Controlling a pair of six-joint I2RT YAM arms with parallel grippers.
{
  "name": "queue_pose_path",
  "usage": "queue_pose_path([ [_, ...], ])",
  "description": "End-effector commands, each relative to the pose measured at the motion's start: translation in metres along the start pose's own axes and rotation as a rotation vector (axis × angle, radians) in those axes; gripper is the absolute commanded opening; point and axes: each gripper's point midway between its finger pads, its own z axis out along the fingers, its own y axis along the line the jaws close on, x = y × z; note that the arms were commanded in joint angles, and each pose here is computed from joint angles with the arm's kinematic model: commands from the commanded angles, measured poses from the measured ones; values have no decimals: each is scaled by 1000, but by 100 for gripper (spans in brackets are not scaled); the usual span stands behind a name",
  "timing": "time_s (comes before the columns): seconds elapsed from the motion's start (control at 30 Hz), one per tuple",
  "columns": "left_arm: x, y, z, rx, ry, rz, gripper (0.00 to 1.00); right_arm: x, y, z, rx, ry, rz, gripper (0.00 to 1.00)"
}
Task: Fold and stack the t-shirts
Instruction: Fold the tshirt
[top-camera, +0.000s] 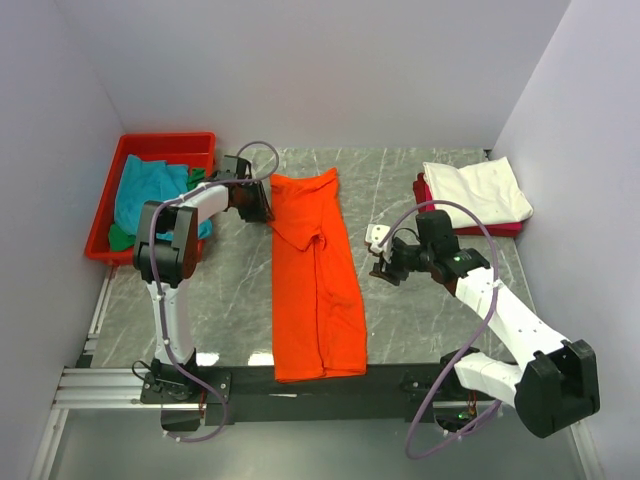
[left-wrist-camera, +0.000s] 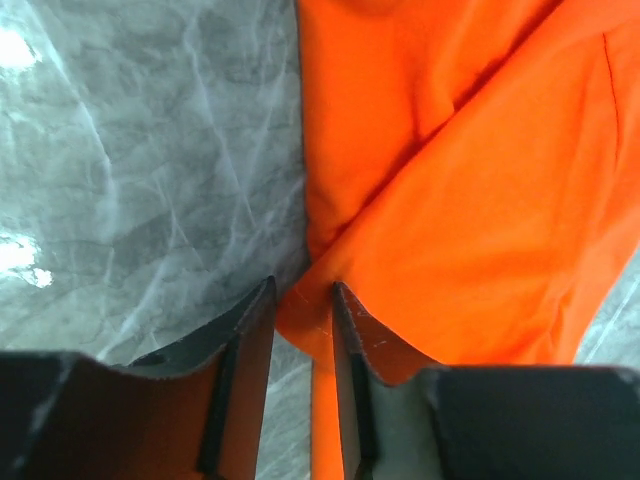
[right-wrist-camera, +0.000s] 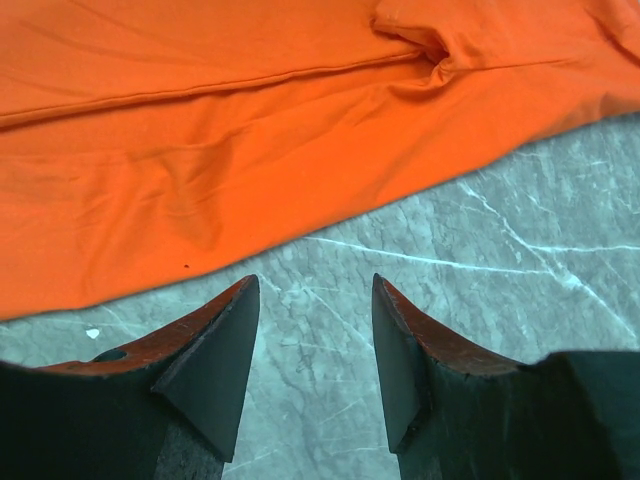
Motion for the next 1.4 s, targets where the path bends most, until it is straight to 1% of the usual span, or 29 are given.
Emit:
queue_pose_path([
  [0.0, 2, -9, 0, 41, 34, 21, 34, -3, 0, -3, 4, -26, 5, 56],
  [0.13, 5, -9, 0, 39, 49, 19, 32, -2, -1, -3, 1, -26, 11, 56],
  [0.17, 6, -7, -1, 33, 55, 16, 29, -2, -1, -3, 2, -27, 12, 56],
  [0.33, -1, -12, -7, 38, 27, 19, 20, 0, -2, -5, 8, -26, 18, 56],
  [0.37, -5, -15, -11, 43, 15, 23, 14, 0, -2, -5, 6, -26, 19, 56],
  [0.53, -23, -28, -24, 63, -27, 32, 10, 0, -2, -5, 4, -28, 22, 56],
  [0.73, -33, -46, -35, 85, -48, 57, 10, 2, -2, -6, 3, -27, 26, 56],
  [0.97, -25, -72, -30, 100, -25, 102, 13, 4, -3, -7, 7, -24, 34, 56],
  [1.2, -27, -102, -31, 95, -36, 156, 15, 7, -3, -9, 5, -23, 45, 56],
  [1.3, -23, -118, -27, 113, -24, 180, 16, 7, -3, -9, 2, -26, 46, 56],
  [1.37, -11, -125, -14, 124, 15, 187, 17, 6, -3, -9, 0, -25, 47, 56],
])
